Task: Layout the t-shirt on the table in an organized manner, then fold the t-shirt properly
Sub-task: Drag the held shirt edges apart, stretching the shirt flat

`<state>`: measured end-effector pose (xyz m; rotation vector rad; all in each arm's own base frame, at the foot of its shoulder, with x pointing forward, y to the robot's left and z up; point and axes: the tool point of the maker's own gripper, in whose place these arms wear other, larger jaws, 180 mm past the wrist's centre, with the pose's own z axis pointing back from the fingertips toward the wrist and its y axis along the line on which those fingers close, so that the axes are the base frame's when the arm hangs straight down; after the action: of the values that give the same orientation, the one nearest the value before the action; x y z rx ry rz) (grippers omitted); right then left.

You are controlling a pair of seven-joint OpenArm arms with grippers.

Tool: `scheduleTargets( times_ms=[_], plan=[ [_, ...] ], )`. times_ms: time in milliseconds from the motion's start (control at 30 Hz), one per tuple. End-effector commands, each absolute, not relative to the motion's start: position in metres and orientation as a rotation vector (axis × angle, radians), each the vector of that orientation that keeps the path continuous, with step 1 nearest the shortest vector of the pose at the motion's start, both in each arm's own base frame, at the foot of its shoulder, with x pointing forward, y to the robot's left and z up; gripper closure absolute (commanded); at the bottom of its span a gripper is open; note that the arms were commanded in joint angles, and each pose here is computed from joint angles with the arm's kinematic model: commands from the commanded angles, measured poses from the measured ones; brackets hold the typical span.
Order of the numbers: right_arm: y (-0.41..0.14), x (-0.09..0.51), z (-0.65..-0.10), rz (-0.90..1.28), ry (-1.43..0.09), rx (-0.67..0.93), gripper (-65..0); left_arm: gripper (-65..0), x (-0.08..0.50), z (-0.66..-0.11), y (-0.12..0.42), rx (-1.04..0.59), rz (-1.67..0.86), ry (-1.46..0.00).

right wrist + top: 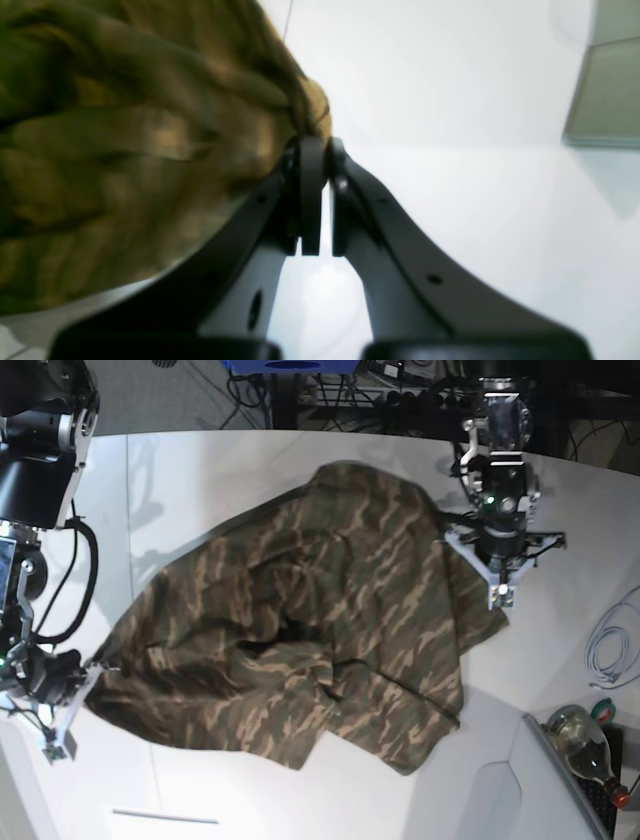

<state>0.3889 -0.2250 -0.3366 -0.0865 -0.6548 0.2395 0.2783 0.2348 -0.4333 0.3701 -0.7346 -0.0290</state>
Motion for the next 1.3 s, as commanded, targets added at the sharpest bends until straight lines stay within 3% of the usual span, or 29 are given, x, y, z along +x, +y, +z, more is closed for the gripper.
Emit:
scheduleTargets(
  times_ms=[0,167,333,567,633,667,967,1033,1067,1133,1267],
  plan=[
    [-0.229,0.397,-0.322,0.24,-0.697,-0.1,-0.3,0.0,0.296,-0.418,0.227,0.363,-0.015,-0.804],
    [-0.229,0.396,-0.33,0.236,-0.678,-0.092,-0.3,0.0,0.316,-0.408,0.192,0.282,0.039,-0.854],
    [-0.229,0.396,-0.33,0.241,-0.676,-0.091,-0.3,-1.5,0.308,-0.422,0.193,0.273,0.056,-0.816],
    [-0.228,0.396,-0.331,0.242,-0.677,-0.089,-0.3,-43.3,0.301,-0.44,0.229,0.174,0.225,-0.788],
    [-0.228,0.396,-0.331,0.242,-0.677,-0.089,-0.3,-50.5,0.305,-0.447,0.236,0.128,0.266,-0.775],
    [-0.228,0.396,-0.331,0.242,-0.677,-0.089,-0.3,-51.2,0.307,-0.451,0.239,0.113,0.284,-0.768],
    [-0.228,0.391,-0.337,0.242,-0.66,-0.085,-0.2,-48.7,0.324,-0.49,0.245,0.059,0.341,-0.666],
    [-0.228,0.387,-0.344,0.241,-0.643,-0.081,-0.2,-37.5,0.322,-0.503,0.241,0.047,0.35,-0.623],
    [-0.228,0.387,-0.344,0.24,-0.641,-0.08,-0.2,-27.6,0.318,-0.508,0.24,0.046,0.351,-0.606],
    [-0.229,0.385,-0.345,0.239,-0.638,-0.082,-0.2,0.0,0.314,-0.511,0.241,0.048,0.353,-0.597],
    [-0.23,0.379,-0.35,0.239,-0.626,-0.085,-0.2,0.0,0.319,-0.487,0.266,0.091,0.365,-0.667]
  ],
)
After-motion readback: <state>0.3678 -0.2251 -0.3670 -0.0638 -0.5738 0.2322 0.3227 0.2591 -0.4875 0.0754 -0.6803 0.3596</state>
